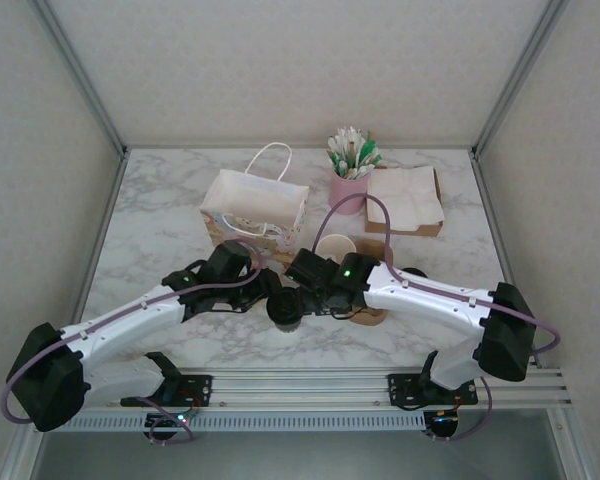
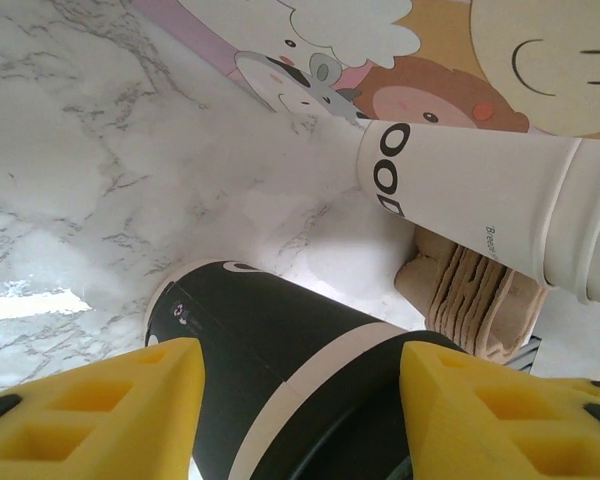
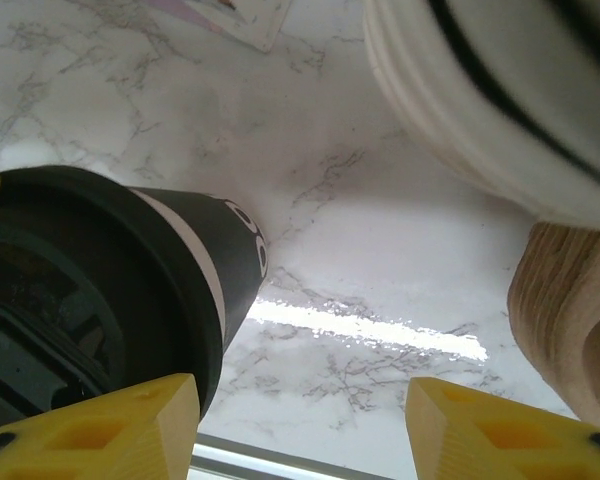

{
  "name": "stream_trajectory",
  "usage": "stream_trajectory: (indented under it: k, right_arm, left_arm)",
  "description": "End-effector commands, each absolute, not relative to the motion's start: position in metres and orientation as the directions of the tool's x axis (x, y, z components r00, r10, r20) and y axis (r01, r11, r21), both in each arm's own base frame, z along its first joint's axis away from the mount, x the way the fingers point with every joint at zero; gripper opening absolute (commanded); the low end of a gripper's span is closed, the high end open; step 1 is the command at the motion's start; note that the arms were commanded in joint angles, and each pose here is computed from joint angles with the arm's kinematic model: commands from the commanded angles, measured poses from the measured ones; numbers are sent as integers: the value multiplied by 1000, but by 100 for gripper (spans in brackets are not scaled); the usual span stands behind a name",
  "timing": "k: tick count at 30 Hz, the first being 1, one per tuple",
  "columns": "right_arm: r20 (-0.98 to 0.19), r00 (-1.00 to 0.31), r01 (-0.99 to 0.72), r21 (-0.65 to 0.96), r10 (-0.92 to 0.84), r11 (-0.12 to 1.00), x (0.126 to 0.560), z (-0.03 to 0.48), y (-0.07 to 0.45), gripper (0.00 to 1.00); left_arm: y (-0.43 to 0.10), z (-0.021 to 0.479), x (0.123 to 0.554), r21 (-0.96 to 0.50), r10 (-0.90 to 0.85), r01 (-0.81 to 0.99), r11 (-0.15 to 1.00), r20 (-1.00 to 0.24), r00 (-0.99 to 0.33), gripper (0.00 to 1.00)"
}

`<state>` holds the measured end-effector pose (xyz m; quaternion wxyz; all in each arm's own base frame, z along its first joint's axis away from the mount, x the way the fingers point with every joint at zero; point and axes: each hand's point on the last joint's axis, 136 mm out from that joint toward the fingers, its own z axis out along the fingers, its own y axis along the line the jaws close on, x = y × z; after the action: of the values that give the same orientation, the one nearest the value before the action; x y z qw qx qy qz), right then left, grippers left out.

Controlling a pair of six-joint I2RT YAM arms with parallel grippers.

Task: Pack the takeout coffee

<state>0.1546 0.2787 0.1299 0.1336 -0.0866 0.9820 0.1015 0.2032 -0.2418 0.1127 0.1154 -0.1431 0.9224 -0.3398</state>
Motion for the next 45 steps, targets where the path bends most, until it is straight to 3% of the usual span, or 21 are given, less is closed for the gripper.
stream_trajectory:
  k: [1,10,13,18,22,27,35,45]
  right_arm:
    - [-269,-944,-244,182,-191,952,138,130,277,59]
    - [-321,-933,-245,224,-166,943,137,150,272,62]
    - [-325,-933,-242,240,-157,940,137,159,273,61]
    - [-341,-928,-244,244,-152,939,141,171,275,55]
    - [-352,-922,-262,261,-161,929,142,179,283,38]
    - [-368,-908,-303,248,-200,920,147,186,296,37]
    - [-353,-905,-319,198,-236,927,156,172,314,37]
    - [-367,-896,-321,152,-249,935,167,159,322,27]
  left_arm:
    - [-245,114,195,-636,-275,-151,757,-100,-956,57]
    - [-219,130,197,-552,-285,-139,822,-189,-940,80]
    - [-211,139,196,-550,-306,-149,822,-206,-929,80]
    - [-202,151,185,-583,-343,-174,794,-193,-919,72]
    - [-196,157,170,-608,-366,-206,767,-151,-918,56]
    - [-198,162,157,-646,-387,-235,727,-102,-917,42]
    - [-223,159,147,-604,-315,-195,773,-99,-944,35]
    - [-233,154,148,-607,-295,-186,772,-84,-952,33]
